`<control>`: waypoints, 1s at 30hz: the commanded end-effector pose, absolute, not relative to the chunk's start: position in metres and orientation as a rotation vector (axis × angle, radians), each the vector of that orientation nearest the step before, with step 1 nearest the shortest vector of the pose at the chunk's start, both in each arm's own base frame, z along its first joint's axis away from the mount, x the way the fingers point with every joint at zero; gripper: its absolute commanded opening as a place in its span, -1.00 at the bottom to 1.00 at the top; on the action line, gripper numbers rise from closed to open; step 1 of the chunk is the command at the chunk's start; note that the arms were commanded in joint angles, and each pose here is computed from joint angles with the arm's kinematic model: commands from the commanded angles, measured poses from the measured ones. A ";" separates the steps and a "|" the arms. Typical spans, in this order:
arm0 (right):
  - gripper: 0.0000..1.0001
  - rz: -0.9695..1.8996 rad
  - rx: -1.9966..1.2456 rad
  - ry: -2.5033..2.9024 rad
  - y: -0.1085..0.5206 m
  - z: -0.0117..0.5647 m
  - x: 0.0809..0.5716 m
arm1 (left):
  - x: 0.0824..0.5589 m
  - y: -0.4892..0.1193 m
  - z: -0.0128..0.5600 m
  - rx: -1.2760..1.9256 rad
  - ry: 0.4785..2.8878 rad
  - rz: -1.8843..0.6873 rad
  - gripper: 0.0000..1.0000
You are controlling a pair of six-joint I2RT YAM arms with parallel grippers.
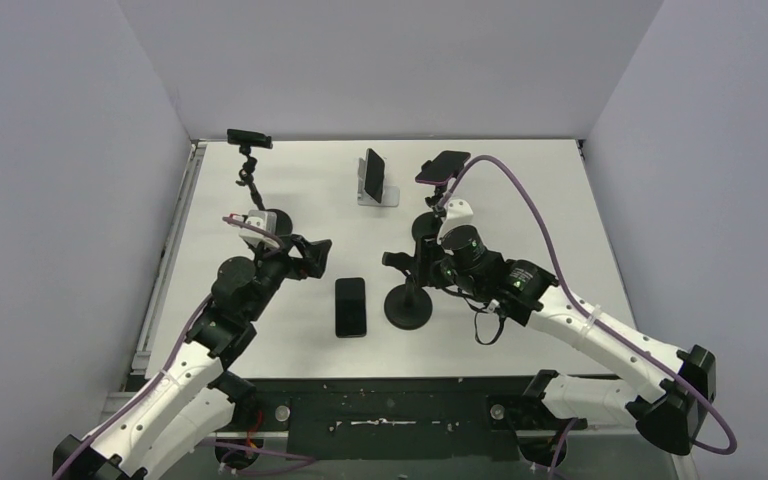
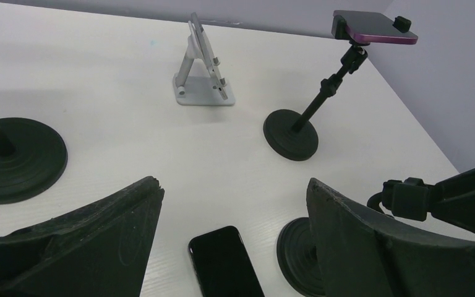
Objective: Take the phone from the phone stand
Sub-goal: Pick up the phone stand at the center of the board.
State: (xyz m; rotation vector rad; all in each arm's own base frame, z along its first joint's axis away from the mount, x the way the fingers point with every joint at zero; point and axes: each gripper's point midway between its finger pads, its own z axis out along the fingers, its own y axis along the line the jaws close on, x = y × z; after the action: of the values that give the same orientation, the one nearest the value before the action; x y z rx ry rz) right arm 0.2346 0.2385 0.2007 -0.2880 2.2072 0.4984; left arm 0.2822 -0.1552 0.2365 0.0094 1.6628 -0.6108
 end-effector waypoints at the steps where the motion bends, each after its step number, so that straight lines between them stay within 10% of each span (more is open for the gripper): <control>1: -0.06 0.525 -0.257 2.151 0.244 0.225 0.243 | 0.285 -0.158 0.257 0.036 1.598 -0.608 0.66; 22: -0.50 0.524 -0.283 2.157 0.249 0.221 0.245 | 0.283 -0.162 0.254 0.041 1.612 -0.613 0.62; 30: -1.00 0.520 -0.296 2.137 0.245 0.227 0.243 | 0.284 -0.162 0.253 0.039 1.614 -0.611 0.63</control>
State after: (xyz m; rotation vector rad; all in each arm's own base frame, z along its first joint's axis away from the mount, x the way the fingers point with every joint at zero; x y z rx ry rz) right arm 0.2378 0.2445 0.2025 -0.2914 2.2095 0.5077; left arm 0.2805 -0.1605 0.2320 0.0415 1.6766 -0.6060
